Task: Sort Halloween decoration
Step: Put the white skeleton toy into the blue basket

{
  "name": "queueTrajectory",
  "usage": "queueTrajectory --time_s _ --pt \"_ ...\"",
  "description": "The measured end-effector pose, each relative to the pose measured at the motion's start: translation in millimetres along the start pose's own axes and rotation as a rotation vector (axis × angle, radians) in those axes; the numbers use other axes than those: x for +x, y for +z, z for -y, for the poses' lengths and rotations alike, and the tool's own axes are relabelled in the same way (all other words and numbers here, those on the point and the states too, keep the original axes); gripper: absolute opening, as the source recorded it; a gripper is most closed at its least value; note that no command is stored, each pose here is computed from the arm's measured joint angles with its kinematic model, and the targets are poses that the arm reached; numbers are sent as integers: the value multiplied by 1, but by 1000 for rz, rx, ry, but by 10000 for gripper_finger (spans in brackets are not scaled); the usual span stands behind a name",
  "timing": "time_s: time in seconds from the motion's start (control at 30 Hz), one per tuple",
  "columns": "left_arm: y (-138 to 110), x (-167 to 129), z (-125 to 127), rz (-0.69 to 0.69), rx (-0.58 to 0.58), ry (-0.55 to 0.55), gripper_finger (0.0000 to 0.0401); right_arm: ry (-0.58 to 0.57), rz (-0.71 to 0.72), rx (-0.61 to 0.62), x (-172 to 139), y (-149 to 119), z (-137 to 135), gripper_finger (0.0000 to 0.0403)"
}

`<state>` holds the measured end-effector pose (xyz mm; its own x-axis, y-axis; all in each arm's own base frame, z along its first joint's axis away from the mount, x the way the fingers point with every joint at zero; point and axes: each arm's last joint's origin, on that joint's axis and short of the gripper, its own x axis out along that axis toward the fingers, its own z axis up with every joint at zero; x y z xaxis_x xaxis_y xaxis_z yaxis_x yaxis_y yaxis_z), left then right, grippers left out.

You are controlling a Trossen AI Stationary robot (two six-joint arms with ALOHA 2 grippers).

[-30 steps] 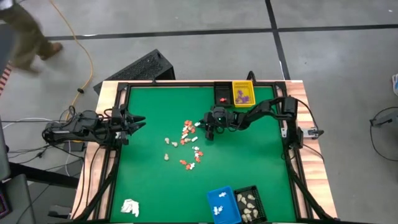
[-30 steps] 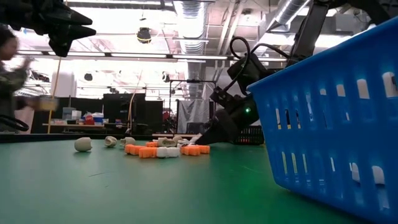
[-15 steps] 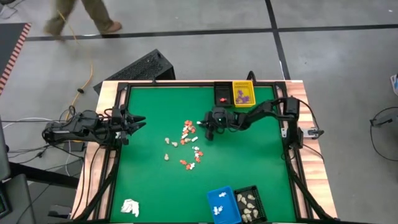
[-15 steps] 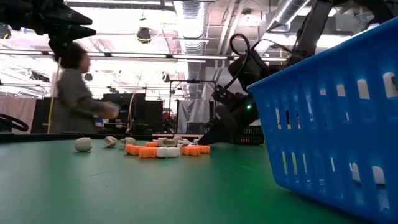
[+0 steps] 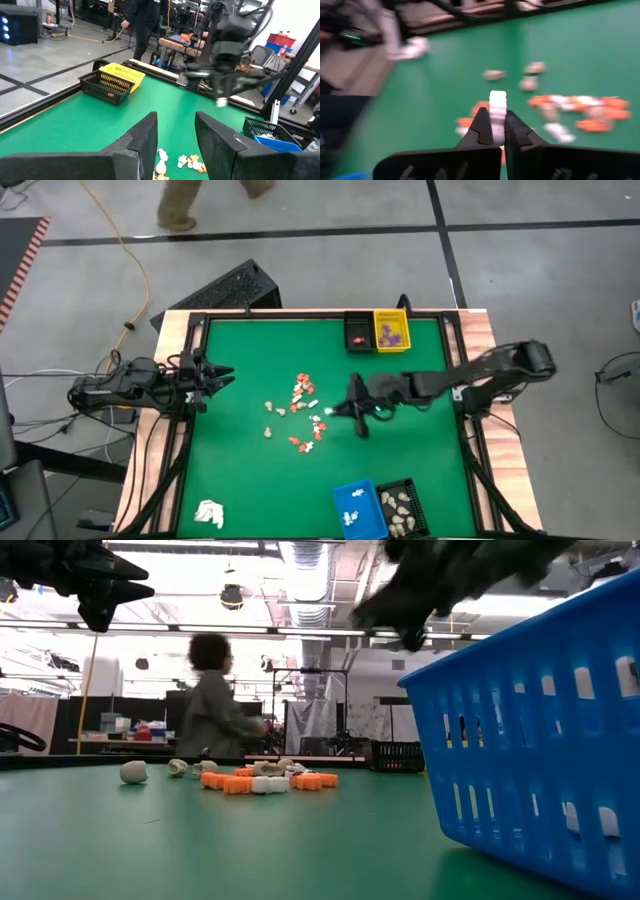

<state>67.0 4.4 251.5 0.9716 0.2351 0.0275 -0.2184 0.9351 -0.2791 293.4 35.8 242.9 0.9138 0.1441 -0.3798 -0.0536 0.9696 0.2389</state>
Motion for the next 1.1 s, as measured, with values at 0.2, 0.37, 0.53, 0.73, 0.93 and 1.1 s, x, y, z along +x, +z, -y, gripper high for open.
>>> queueTrajectory --time_s 0.2,0.37,0.53,0.73,0.93,1.1 --pt "0 0 0 0 -1 0 121 209 -31 158 -25 -6 -65 7" --pt "0 0 0 1 -8 1 121 262 -105 342 -33 -21 -98 8" --pt "0 0 0 0 -25 3 121 274 -185 472 -30 -39 -120 9" --pt "-1 0 -1 -14 -31 8 121 269 -293 585 -24 -60 -137 10" --pt "-2 0 -1 -17 -31 9 121 271 -328 621 -19 -70 -144 11" --pt "-2 0 -1 -17 -39 9 121 266 -335 614 -18 -72 -144 11"
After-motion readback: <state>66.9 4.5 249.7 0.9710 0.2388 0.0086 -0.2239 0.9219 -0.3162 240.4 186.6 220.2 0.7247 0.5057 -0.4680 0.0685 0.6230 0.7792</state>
